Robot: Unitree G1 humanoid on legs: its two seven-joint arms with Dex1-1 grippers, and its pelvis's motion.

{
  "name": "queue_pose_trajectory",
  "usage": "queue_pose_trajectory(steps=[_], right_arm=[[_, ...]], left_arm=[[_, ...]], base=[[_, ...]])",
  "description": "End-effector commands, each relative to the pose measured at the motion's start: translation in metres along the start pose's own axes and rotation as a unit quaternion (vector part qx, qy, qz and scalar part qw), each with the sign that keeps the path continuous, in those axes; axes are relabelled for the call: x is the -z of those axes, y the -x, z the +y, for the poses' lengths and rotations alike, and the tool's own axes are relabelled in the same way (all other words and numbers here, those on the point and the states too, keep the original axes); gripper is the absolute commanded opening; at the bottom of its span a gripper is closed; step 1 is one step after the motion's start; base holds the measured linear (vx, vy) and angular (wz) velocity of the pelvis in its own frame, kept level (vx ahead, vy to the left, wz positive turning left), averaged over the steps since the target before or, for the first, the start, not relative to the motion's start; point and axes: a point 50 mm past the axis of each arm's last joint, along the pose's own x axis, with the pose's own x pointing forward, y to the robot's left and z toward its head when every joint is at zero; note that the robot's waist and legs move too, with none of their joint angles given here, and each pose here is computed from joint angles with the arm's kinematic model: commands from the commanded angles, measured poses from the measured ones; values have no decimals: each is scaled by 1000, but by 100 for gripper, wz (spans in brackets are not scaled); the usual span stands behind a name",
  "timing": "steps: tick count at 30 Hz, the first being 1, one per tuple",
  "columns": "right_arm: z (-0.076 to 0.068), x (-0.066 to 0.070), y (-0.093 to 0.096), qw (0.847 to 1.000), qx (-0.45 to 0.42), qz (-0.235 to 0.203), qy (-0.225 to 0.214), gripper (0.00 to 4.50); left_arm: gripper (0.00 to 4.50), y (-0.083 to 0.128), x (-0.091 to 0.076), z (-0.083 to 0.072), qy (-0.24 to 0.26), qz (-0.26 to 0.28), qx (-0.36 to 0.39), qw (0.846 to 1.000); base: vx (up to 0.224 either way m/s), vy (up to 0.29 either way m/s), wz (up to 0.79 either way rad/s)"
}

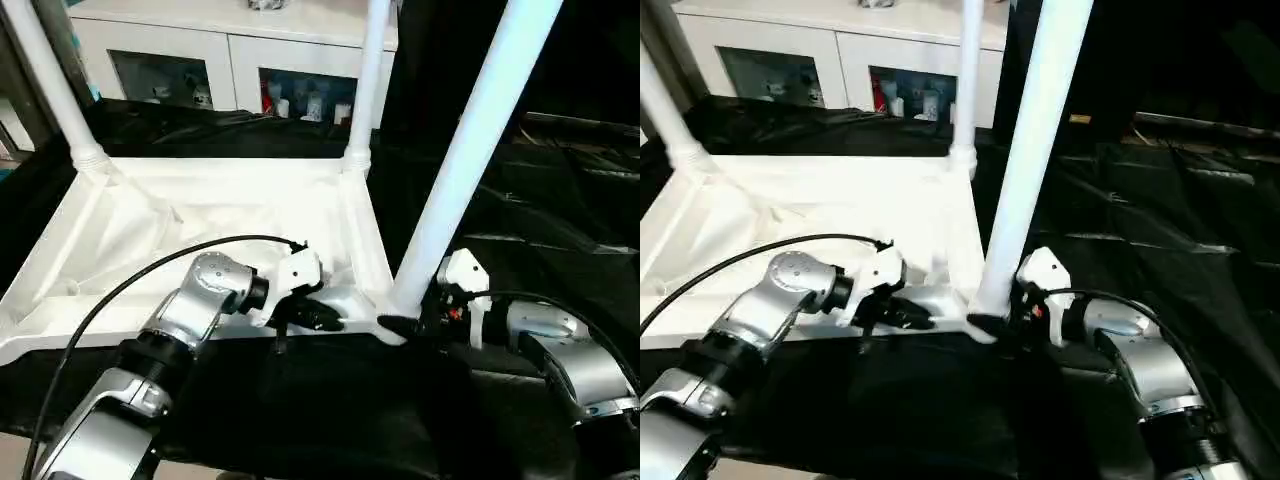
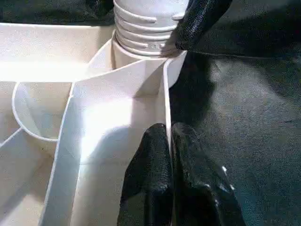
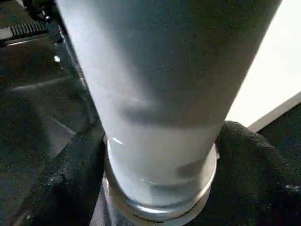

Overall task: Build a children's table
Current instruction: Rotate leg to tighten

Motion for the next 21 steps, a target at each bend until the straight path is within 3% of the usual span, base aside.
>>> queue_pose_trajectory(steps=[1, 11, 15, 18, 19, 20, 21], right_arm=[[-4, -2, 2, 1000, 11, 0, 0, 367], [0, 2, -5, 1000, 9, -4, -15, 288], [-5, 9, -9, 997, 71, -13, -35, 280], [-20, 21, -13, 976, 198, -20, -86, 277], [-20, 21, -13, 976, 198, -20, -86, 277], [-27, 27, -15, 957, 265, -23, -116, 276], [-30, 29, -17, 948, 288, -27, -131, 276]], left_arm=[[0, -2, -16, -1, -24, -38, 19, 999], [0, -5, -14, -4, -23, -31, 16, 999], [0, -8, -13, 3, -8, -25, -22, 999], [0, -16, -14, 16, 15, -21, -98, 995], [0, -16, -14, 16, 15, -21, -98, 995], [0, -21, -16, 21, 23, -15, -129, 991], [0, -24, -16, 23, 28, -13, -141, 990]], base=[[0, 0, 0], [0, 0, 0], [0, 0, 0], [0, 0, 0], [0, 0, 0], [0, 0, 0], [0, 0, 0]])
